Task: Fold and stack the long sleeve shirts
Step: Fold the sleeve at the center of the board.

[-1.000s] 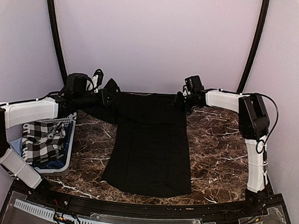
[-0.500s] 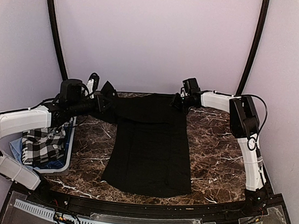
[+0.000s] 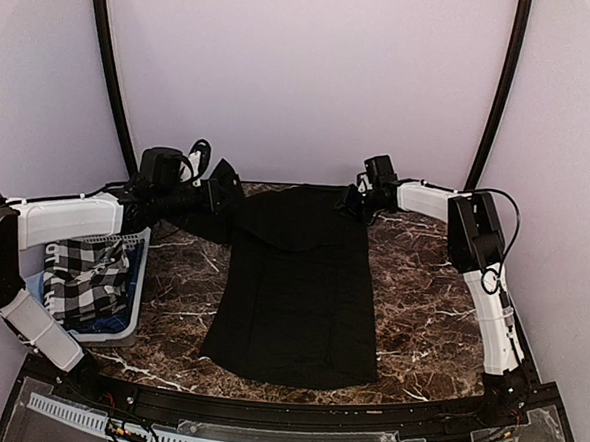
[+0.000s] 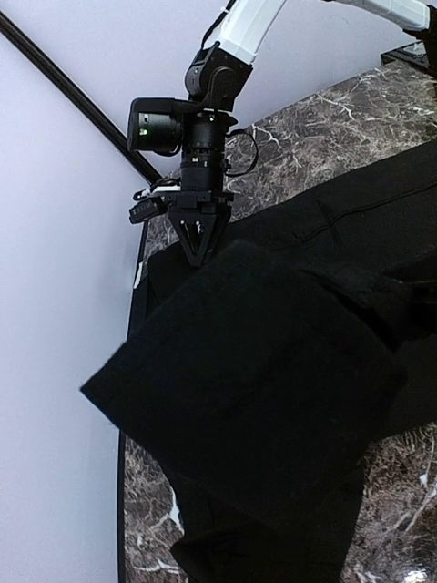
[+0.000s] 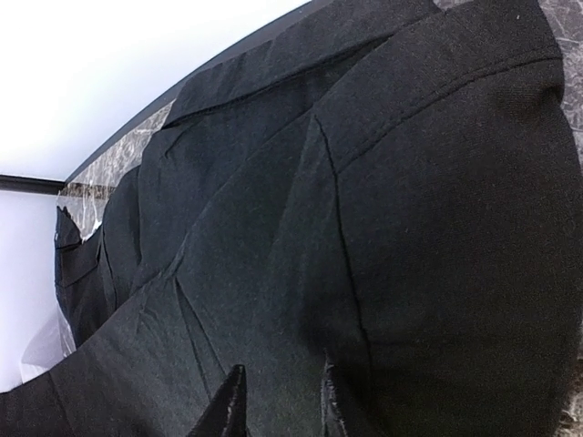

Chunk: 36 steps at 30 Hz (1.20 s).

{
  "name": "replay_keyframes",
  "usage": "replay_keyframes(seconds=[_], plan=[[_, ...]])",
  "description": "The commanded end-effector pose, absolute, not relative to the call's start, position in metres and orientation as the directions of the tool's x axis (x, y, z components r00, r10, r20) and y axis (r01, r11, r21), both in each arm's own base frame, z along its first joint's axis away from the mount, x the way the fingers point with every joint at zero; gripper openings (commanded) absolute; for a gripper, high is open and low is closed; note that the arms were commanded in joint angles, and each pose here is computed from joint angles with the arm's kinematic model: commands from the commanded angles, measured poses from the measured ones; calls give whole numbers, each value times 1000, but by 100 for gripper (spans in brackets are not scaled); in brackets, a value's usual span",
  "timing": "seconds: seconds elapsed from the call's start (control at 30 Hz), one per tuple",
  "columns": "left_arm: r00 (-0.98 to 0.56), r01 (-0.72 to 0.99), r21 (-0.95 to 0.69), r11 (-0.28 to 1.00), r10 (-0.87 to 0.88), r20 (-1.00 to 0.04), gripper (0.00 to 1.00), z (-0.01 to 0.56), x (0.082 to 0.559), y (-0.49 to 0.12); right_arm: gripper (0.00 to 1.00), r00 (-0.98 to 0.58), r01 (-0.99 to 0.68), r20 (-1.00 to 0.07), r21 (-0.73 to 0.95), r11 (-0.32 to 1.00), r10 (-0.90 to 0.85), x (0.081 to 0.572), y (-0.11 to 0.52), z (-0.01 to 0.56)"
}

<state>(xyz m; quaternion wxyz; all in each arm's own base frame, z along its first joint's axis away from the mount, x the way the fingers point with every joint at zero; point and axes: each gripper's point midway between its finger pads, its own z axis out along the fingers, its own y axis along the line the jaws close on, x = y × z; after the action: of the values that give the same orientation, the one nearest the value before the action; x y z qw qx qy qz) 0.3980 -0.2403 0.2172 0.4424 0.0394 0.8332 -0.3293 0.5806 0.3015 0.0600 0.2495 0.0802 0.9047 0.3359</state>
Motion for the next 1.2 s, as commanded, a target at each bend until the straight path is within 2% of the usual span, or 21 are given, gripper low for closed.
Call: replay_keyframes(seconds=[0.0, 0.2, 0.4, 0.73, 0.97, 1.17], plan=[[-562, 515, -507, 692, -174, -808, 1, 257, 405, -271, 27, -824, -142, -497, 645, 751, 271, 574, 299, 126], [-580, 686, -484, 543, 7, -815, 1, 255, 395, -332, 32, -750, -174, -592, 607, 776, 295, 551, 275, 186], [-591, 772, -480, 417, 191, -784, 1, 227, 370, -391, 35, -627, -161, -676, 598, 785, 387, 511, 237, 248], [-604, 797, -519, 309, 429, -672, 1, 160, 314, -443, 35, -534, -99, -719, 575, 812, 444, 430, 184, 262], [-589, 799, -540, 265, 528, -612, 1, 133, 279, -463, 36, -485, -93, -748, 560, 823, 453, 393, 164, 270], [-573, 798, -546, 254, 599, -559, 1, 112, 257, -469, 36, -502, -92, -752, 538, 838, 428, 374, 162, 263]])
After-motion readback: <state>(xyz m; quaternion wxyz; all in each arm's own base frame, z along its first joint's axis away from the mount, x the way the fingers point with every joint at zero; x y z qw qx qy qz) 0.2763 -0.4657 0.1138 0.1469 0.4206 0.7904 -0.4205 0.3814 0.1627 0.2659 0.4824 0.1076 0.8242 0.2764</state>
